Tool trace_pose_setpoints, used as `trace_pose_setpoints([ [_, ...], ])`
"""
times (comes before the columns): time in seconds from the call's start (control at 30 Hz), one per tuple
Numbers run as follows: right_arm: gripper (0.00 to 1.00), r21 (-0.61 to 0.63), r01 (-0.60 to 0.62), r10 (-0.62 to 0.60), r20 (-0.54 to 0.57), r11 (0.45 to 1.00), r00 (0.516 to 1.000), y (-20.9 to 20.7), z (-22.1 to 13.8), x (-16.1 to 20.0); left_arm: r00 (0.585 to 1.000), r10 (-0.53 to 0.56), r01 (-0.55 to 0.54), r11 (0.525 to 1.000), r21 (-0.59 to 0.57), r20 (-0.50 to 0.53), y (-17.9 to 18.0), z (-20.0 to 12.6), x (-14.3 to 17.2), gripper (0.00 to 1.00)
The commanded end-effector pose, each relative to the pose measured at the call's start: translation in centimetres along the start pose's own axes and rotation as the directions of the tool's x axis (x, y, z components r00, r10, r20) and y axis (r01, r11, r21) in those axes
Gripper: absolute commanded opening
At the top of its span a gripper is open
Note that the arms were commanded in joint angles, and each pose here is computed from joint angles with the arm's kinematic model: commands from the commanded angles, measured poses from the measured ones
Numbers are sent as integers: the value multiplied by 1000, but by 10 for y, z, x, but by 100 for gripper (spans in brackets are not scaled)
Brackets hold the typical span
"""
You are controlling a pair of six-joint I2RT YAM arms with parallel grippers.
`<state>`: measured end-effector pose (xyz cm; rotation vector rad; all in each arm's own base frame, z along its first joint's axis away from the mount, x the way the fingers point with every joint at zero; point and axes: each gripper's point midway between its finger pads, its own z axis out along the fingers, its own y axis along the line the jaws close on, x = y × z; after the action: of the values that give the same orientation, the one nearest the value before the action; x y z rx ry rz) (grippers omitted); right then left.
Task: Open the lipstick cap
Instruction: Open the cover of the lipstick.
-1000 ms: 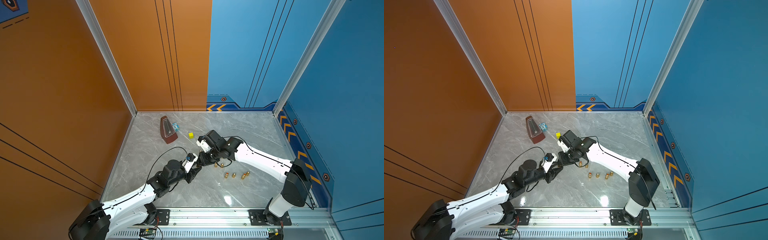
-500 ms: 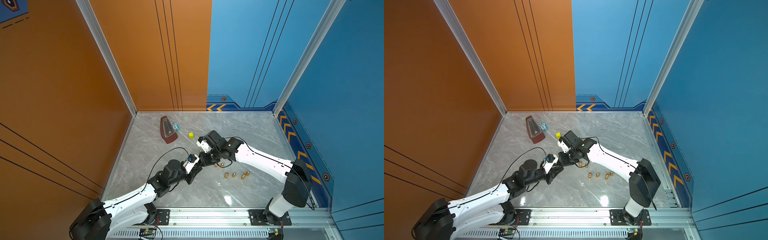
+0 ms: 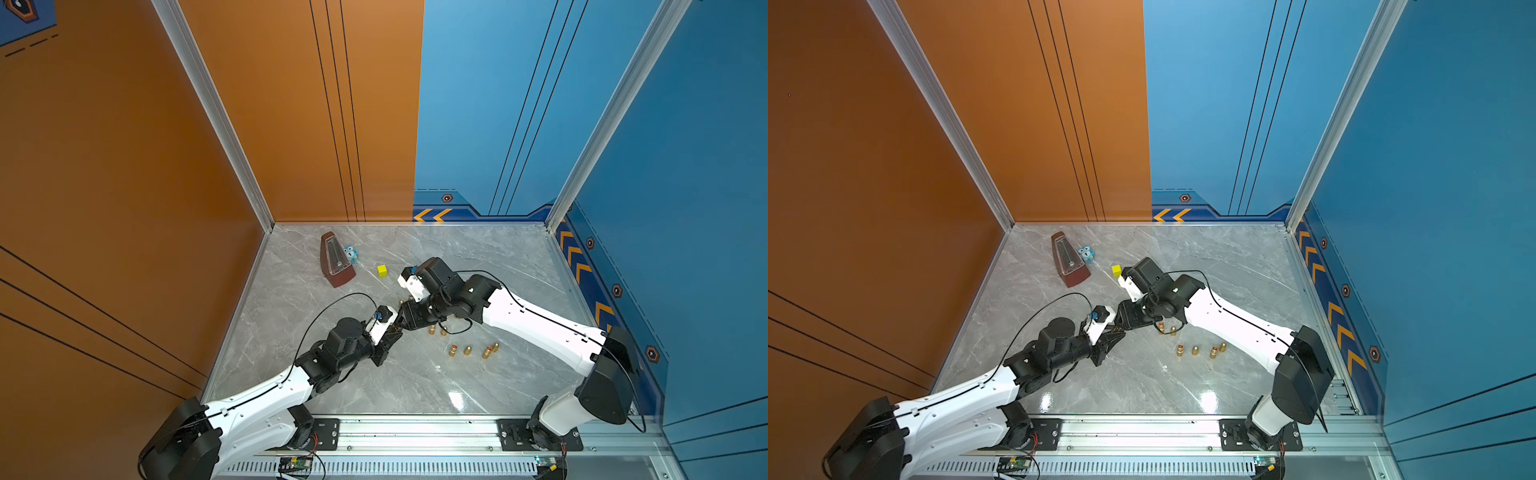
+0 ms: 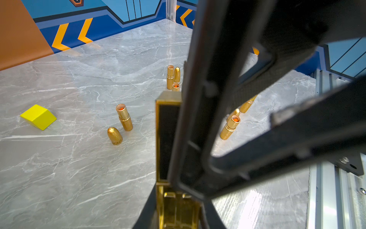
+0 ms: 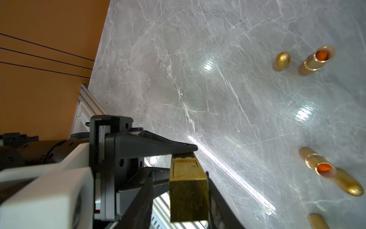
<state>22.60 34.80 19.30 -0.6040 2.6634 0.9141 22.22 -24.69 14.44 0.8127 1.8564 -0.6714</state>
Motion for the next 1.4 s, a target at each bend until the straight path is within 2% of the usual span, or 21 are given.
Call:
trace_pose_setpoints([
  [0.0, 40, 13, 18, -18, -27, 1000, 999, -2, 5, 1, 1000, 9, -9, 1000, -6, 12, 1, -1, -12, 0],
  [0.17, 28, 22, 33, -32, -28, 999, 999, -3, 7, 1, 1000, 9, -9, 1000, -1, 13, 0, -1, -11, 0],
  [0.37, 23, 54, 45, -46, 24, 998, 999, -8, -8, -5, 1000, 7, -7, 1000, -19, -21, 3, -3, -2, 0],
  [0.73, 22, 13, 23, -24, 114, 1000, 993, -3, -44, -20, 996, 29, -37, 995, -97, -82, 14, -15, 13, 0],
  [1.17, 22, -5, 12, -11, 157, 1000, 988, -6, -60, -15, 996, 27, -36, 995, -97, -89, 15, -15, 13, 0],
  [1.23, 22, 16, 4, -6, 157, 1000, 988, -11, -59, -11, 997, 26, -33, 994, -100, -76, 14, -17, 9, 0],
  [1.37, 22, 146, -21, 1, 138, 989, 990, -41, -42, 8, 999, 23, -28, 991, -131, -40, 19, -25, 3, 0],
])
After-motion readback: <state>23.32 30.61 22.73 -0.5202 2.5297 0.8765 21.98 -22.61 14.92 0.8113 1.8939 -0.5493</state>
